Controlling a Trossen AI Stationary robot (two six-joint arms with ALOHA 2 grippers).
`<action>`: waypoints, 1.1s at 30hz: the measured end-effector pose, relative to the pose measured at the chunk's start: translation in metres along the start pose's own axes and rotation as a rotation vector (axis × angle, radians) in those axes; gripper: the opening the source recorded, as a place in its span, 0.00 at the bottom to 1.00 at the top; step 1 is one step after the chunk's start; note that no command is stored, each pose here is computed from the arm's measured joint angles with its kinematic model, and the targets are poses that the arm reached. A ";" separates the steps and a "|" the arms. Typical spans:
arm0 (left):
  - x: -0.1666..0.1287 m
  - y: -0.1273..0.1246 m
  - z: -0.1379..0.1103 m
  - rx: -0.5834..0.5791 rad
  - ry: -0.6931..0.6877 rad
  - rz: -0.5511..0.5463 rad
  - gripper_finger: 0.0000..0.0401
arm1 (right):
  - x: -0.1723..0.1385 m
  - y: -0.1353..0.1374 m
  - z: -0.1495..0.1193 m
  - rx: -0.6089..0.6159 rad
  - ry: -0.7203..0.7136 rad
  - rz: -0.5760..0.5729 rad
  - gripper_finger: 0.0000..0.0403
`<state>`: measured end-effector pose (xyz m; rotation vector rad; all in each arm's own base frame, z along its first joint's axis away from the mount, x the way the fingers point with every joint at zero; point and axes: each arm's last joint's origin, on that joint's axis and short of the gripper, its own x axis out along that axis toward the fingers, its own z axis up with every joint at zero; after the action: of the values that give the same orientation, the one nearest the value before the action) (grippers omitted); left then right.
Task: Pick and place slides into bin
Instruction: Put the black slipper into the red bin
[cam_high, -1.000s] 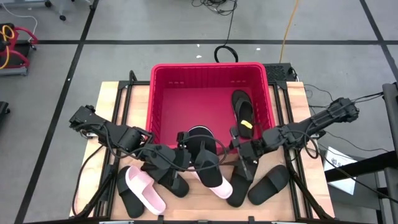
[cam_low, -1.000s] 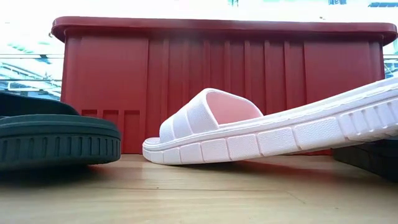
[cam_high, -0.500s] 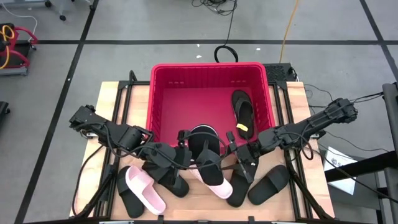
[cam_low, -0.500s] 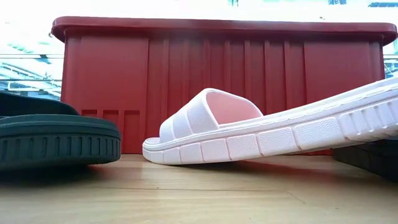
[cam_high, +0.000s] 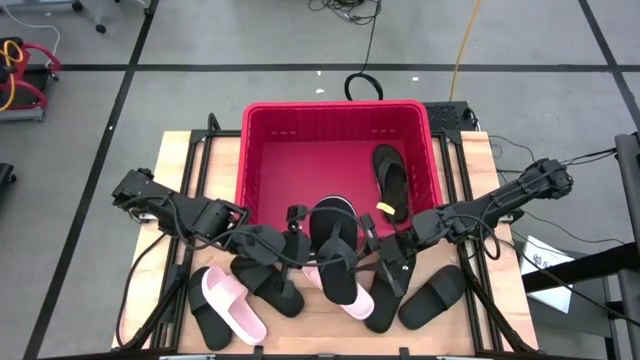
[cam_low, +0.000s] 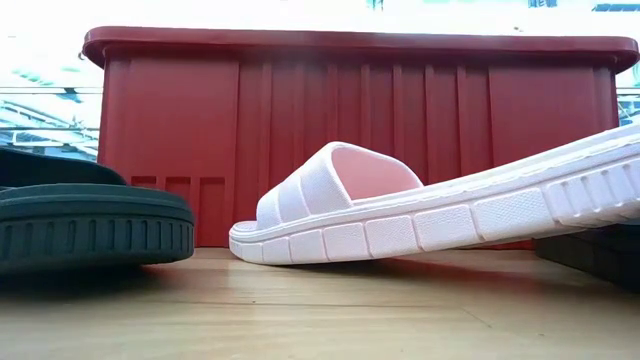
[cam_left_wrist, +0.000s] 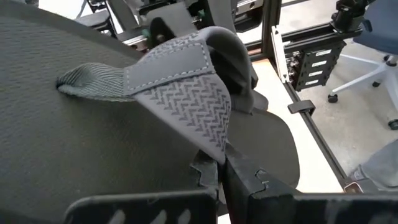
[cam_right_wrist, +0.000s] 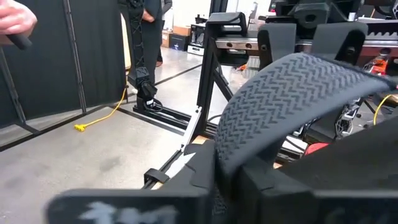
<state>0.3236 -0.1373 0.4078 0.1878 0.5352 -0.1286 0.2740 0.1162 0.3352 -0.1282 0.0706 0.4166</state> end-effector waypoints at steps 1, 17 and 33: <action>0.000 0.000 0.000 -0.007 0.000 0.000 0.00 | 0.000 0.000 0.000 -0.006 0.002 0.000 0.02; 0.000 0.000 0.001 -0.073 -0.012 0.001 0.21 | -0.001 -0.005 -0.001 -0.005 0.006 0.003 0.00; 0.000 0.000 0.001 -0.105 -0.009 0.006 0.35 | -0.047 -0.032 0.025 -0.057 -0.054 -0.103 0.00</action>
<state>0.3241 -0.1371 0.4085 0.0863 0.5313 -0.0949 0.2452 0.0716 0.3684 -0.1755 -0.0005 0.3192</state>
